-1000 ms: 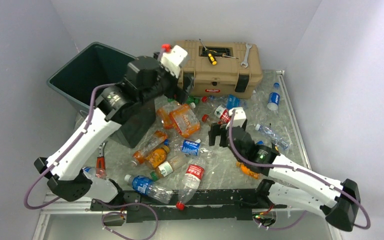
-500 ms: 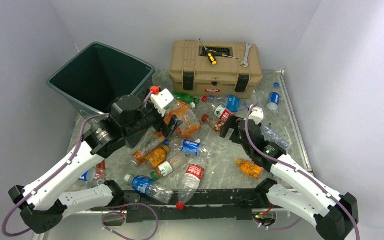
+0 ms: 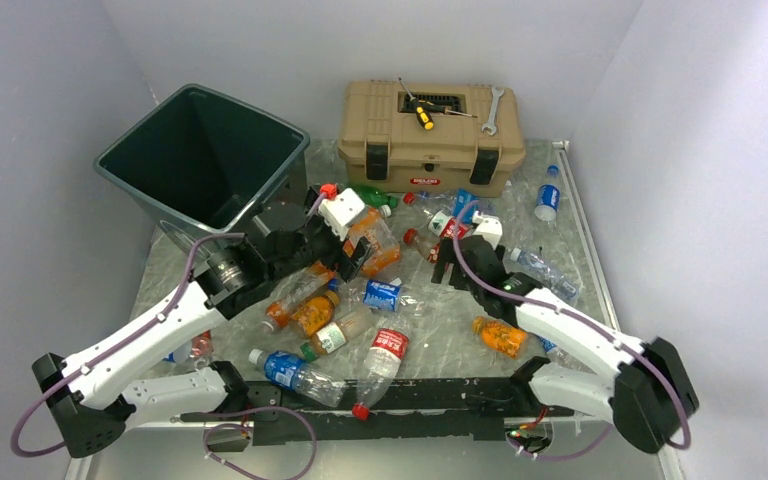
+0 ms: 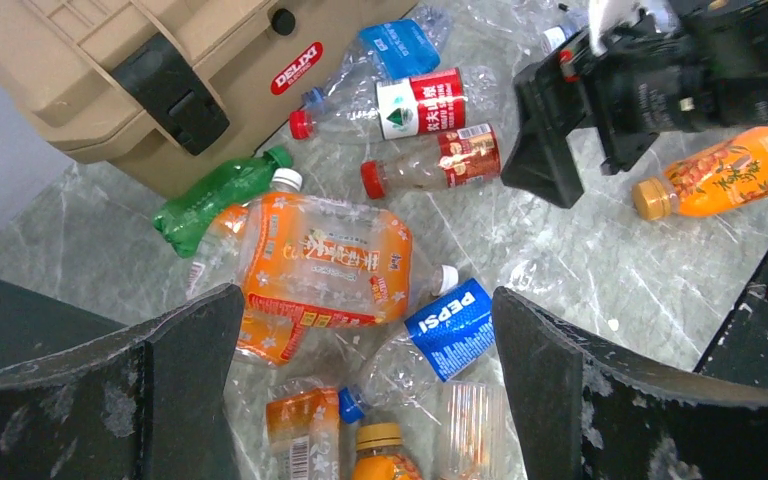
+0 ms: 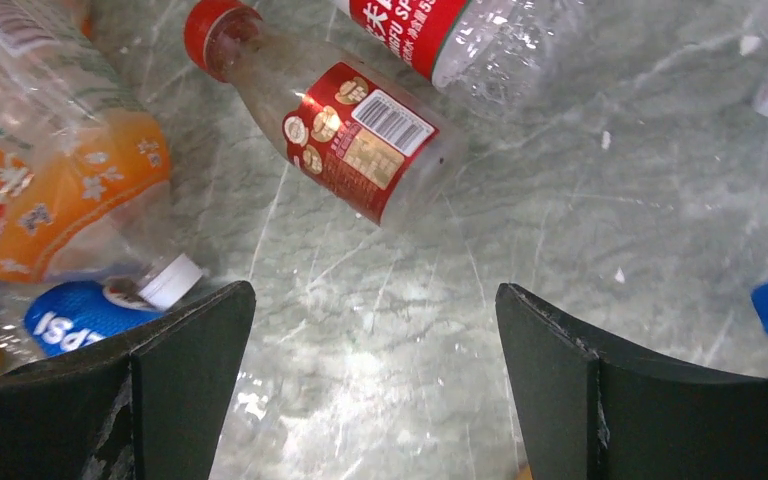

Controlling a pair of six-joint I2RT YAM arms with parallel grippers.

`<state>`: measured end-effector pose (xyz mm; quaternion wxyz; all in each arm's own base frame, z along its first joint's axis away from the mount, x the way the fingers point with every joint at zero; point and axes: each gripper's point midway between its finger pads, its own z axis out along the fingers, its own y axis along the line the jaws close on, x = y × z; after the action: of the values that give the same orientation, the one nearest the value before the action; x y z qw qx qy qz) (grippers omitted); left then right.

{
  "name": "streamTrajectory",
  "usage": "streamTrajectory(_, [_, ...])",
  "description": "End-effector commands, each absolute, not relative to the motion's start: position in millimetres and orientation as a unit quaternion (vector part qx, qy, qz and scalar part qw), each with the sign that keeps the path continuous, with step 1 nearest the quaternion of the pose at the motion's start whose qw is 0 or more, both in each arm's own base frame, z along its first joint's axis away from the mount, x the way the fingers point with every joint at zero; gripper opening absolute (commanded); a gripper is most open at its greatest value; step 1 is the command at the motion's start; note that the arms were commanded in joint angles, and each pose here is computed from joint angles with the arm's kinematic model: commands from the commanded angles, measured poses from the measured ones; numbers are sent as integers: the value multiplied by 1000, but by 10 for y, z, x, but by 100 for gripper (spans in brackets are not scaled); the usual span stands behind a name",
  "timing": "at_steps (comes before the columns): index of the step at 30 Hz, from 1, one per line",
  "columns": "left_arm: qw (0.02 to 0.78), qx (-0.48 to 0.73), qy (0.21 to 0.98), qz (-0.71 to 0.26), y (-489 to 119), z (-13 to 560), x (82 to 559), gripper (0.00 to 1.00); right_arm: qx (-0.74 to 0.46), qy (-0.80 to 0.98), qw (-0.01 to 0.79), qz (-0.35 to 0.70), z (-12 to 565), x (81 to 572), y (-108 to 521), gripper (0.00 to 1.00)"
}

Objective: Put the plastic bottles in the bin
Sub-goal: Place the plastic bottle in the trash bin, then pick up the plastic bottle at the center of the board.

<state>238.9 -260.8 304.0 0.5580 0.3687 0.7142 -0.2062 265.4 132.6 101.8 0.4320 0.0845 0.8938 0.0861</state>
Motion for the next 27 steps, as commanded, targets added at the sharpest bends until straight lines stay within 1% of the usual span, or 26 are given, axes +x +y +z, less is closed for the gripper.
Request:
streamTrajectory(1, [598, 347, 698, -187, -2563, 3205, 2415, 99, 45, 871, 483, 80, 1187, 3068, 1517, 95])
streamTrajectory(4, [607, 342, 697, -171, -2540, 3204, 2412, 100, 35, 872, 486, 37, 1198, 3273, 1520, 95])
streamTrajectory(7, [611, 342, 694, -167, -2535, 3223, 2397, 99, 1, 872, 490, 18, 1173, 3408, 1587, 94])
streamTrajectory(10, [613, 344, 691, -171, -2536, 3251, 2367, 99, -41, 880, 473, 2, 1071, 3493, 1672, 93])
streamTrajectory(15, [617, 343, 686, -174, -2522, 3295, 2343, 99, -71, 891, 449, -6, 900, 3524, 1738, 90])
streamTrajectory(24, [613, 346, 687, -181, -2562, 3290, 2323, 99, -73, 906, 416, -40, 604, 3570, 1705, 88])
streamTrajectory(27, [612, 346, 688, -182, -2564, 3288, 2322, 100, -78, 912, 402, -35, 510, 3568, 1746, 85])
